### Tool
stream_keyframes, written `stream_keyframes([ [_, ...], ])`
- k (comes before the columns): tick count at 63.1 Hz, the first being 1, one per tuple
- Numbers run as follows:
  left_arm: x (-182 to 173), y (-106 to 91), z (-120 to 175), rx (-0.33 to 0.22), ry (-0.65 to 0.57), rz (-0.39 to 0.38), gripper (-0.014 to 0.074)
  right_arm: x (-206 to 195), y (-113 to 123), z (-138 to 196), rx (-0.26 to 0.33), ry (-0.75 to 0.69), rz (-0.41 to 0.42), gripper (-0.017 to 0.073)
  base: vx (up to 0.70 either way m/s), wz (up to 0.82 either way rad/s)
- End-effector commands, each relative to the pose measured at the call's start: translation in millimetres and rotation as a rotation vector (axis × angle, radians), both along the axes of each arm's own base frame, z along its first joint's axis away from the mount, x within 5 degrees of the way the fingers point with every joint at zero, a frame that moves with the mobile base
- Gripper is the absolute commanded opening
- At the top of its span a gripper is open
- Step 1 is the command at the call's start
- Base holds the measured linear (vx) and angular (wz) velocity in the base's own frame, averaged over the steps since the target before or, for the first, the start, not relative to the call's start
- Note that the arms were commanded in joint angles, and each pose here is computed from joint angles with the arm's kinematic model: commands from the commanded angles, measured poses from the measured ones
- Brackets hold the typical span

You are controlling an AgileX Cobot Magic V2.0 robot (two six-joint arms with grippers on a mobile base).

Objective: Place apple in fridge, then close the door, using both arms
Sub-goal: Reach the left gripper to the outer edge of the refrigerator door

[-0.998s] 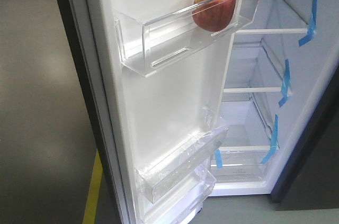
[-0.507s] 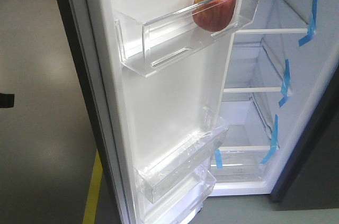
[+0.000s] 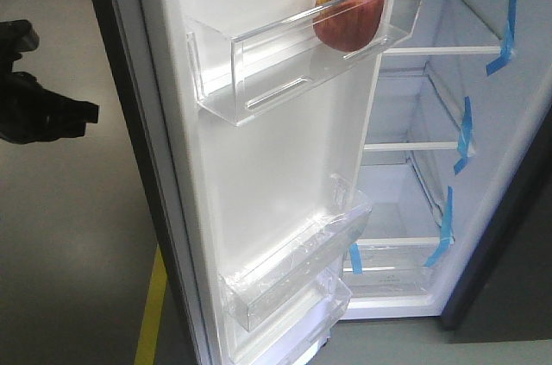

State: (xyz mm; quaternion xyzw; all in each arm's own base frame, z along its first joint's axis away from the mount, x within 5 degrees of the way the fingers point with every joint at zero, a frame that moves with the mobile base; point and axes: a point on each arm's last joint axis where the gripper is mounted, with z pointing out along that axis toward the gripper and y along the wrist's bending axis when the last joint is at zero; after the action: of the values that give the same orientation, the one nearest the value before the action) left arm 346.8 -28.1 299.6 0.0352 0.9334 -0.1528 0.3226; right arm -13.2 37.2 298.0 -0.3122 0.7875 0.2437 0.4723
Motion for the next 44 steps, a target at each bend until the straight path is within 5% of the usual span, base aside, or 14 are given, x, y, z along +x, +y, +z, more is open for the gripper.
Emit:
stream_keyframes([
  [1, 14.1, -8.1, 21.3, -0.119, -0.098, -0.009, -0.0006, 1.9, 1.4, 10.7, 0.048, -0.041, -0.007, 0.0523, 0.0, 0.0],
  [19, 54.2, -21.4, 14.4, -0.311, -0.06, -0.043, -0.0006, 1.9, 1.4, 10.7, 0.048, -0.041, -0.007, 0.0523, 0.0, 0.0],
  [44, 45.7, -38.2, 24.3, -0.42, -0.068, -0.28, -0.0006, 1.9, 1.4, 10.7, 0.048, -0.041, -0.007, 0.0523, 0.0, 0.0],
])
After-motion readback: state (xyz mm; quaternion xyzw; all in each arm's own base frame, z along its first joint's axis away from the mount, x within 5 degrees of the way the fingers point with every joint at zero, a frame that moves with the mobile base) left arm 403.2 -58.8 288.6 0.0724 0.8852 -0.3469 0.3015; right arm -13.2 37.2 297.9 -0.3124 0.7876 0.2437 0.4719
